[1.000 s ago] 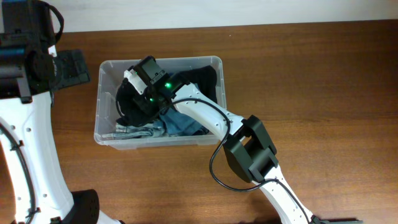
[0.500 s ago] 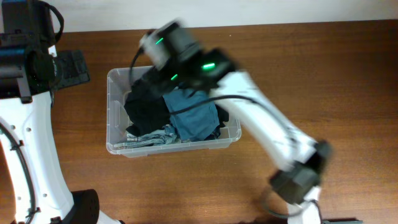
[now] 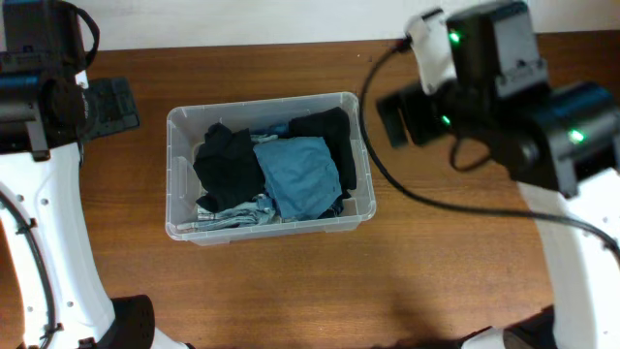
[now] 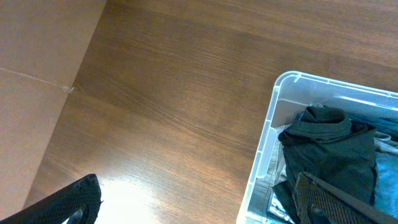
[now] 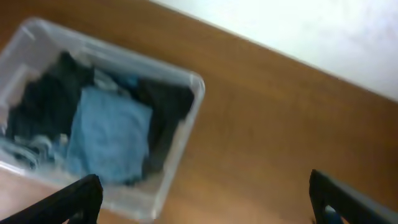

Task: Pack container

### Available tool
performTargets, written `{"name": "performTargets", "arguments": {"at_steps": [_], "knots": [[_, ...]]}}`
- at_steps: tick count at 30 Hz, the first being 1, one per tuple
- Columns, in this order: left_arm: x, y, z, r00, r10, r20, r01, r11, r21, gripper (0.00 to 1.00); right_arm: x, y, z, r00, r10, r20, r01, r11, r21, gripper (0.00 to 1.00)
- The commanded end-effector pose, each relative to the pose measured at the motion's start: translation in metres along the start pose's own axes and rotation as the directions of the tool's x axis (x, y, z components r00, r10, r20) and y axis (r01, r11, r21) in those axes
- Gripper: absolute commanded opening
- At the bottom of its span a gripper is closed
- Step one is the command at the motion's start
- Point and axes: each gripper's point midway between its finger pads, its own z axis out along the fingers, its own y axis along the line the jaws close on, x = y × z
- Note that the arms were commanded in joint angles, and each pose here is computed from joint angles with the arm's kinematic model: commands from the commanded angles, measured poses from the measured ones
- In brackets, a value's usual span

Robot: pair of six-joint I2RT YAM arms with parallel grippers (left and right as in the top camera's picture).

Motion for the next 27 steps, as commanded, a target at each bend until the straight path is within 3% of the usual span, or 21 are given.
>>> {"name": "performTargets", "arguments": {"at_steps": [1, 8, 19, 27], "knots": [[0.000, 0.002, 0.000, 1.000, -0.013, 0.001, 0.013, 1.000, -0.006, 0.99, 0.009, -0.029, -0.025, 0.998, 0.053, 0.028, -0.055, 0.995, 0.083, 0.99], [0.000, 0.002, 0.000, 1.000, -0.013, 0.001, 0.013, 1.000, -0.006, 0.99, 0.021, -0.060, -0.088, 0.980, 0.112, 0.164, -0.139, 0.977, 0.163, 0.99], [0.000, 0.002, 0.000, 1.000, -0.013, 0.001, 0.013, 1.000, -0.006, 0.99, 0.057, -0.059, -0.180, 0.934, 0.081, 0.348, -0.173, 0.954, 0.243, 0.99], [0.000, 0.002, 0.000, 1.000, -0.013, 0.001, 0.013, 1.000, -0.006, 0.99, 0.103, -0.075, -0.172, 0.930, 0.064, 0.363, -0.203, 0.910, 0.361, 0.99]]}}
